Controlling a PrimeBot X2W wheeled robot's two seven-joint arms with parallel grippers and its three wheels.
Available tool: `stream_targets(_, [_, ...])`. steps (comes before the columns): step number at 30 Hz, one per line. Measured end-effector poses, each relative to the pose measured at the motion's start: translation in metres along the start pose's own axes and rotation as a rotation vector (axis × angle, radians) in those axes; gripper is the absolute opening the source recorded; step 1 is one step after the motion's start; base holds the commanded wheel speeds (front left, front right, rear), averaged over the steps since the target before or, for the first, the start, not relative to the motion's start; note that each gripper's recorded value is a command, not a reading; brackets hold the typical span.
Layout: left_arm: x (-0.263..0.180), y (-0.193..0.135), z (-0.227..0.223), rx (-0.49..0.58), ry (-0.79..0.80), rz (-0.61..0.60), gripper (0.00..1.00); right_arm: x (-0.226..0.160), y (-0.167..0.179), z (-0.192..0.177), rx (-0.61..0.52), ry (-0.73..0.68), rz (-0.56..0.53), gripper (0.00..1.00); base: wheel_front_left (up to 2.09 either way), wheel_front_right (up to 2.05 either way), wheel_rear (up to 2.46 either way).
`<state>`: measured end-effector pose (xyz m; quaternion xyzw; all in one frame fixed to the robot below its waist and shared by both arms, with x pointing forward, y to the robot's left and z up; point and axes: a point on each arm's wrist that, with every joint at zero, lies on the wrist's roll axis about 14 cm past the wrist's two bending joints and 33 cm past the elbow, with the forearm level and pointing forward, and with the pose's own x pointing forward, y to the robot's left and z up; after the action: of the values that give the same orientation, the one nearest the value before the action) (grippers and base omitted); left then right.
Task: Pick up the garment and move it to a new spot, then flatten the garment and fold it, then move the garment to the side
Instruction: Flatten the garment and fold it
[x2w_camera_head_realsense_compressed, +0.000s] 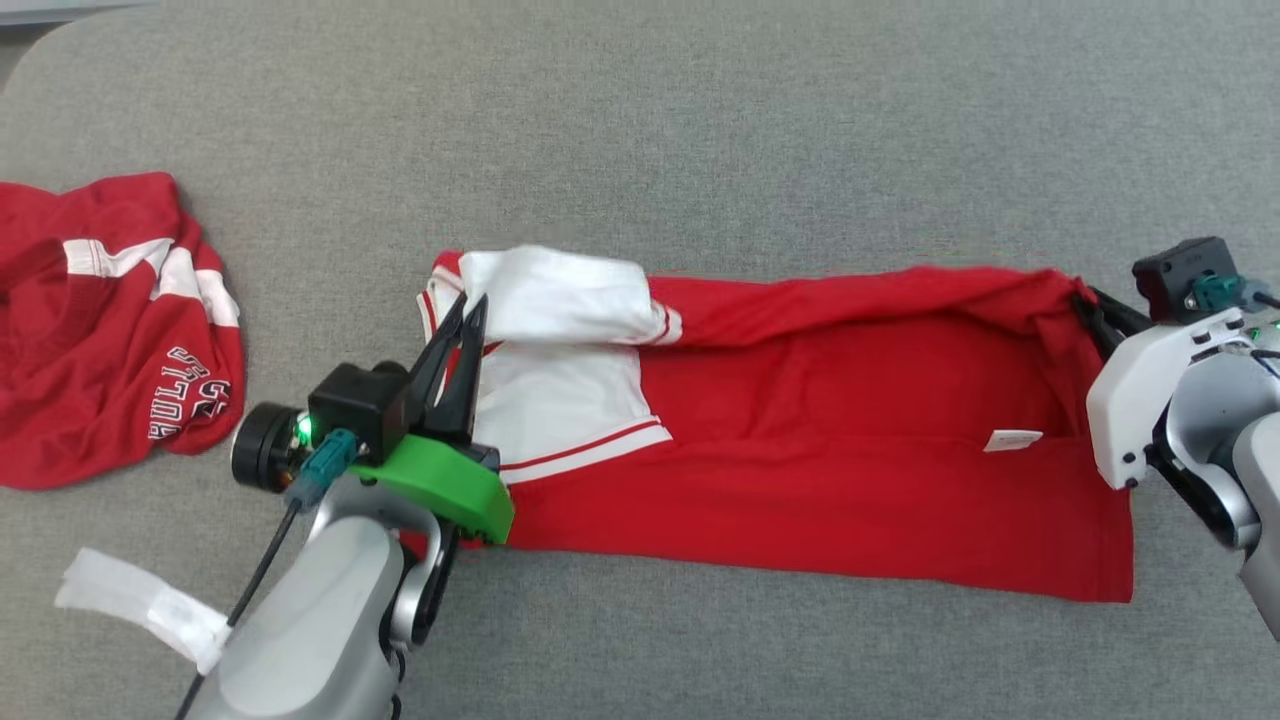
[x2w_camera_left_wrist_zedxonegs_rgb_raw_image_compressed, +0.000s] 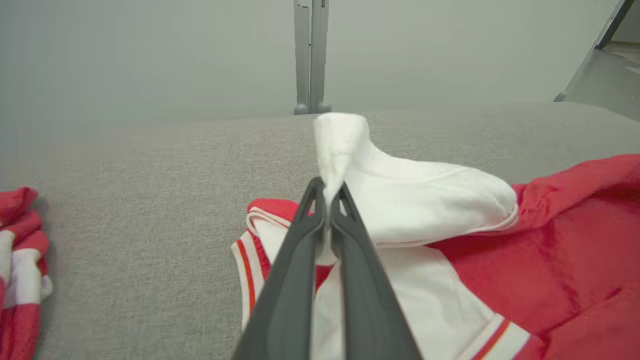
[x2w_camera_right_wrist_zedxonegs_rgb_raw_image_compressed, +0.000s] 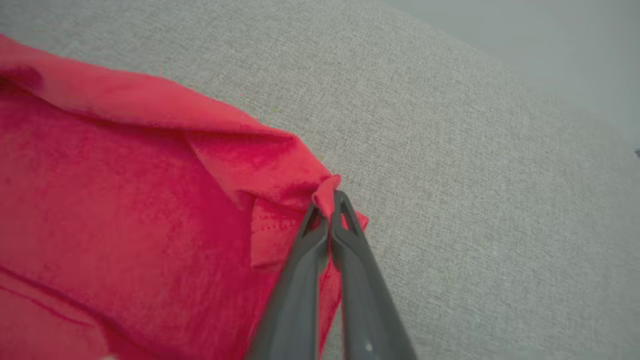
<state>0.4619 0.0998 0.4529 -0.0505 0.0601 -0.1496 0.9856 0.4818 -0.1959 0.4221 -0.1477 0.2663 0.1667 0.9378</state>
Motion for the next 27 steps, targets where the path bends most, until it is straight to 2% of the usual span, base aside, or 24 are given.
stream_targets(12, [-0.050, 0.006, -0.029, -0.098, 0.082, 0.088, 0.00, -0.022, 0.008, -0.019, -0.057, 0.058, 0.016, 0.00, 0.00, 0.00, 0.00])
stream_targets(14, [-0.055, 0.006, -0.033, -0.112, 0.096, 0.102, 0.00, -0.024, 0.011, -0.023, -0.060, 0.073, 0.023, 0.63, 0.00, 0.00, 0.00])
stream_targets(15, [-0.057, 0.006, -0.035, -0.115, 0.100, 0.109, 0.00, -0.025, 0.011, -0.025, -0.060, 0.079, 0.023, 1.00, 0.00, 0.00, 0.00])
stream_targets(16, [-0.058, 0.005, -0.036, -0.117, 0.101, 0.111, 0.15, -0.025, 0.011, -0.026, -0.060, 0.082, 0.023, 1.00, 0.00, 0.00, 0.00])
stream_targets(17, [-0.059, 0.005, -0.036, -0.117, 0.104, 0.113, 0.73, -0.026, 0.011, -0.028, -0.060, 0.090, 0.022, 1.00, 0.00, 0.00, 0.00])
stream_targets(18, [-0.060, 0.006, -0.038, -0.119, 0.109, 0.118, 1.00, -0.027, 0.011, -0.030, -0.059, 0.095, 0.021, 1.00, 0.00, 0.00, 0.00])
stream_targets(23, [-0.067, 0.008, -0.046, -0.137, 0.128, 0.146, 1.00, -0.031, 0.004, -0.022, -0.031, 0.047, -0.005, 1.00, 0.00, 0.00, 0.00])
stream_targets(27, [-0.067, 0.017, -0.021, -0.171, 0.040, 0.176, 1.00, -0.040, 0.001, -0.007, 0.054, -0.042, -0.028, 1.00, 0.00, 0.00, 0.00])
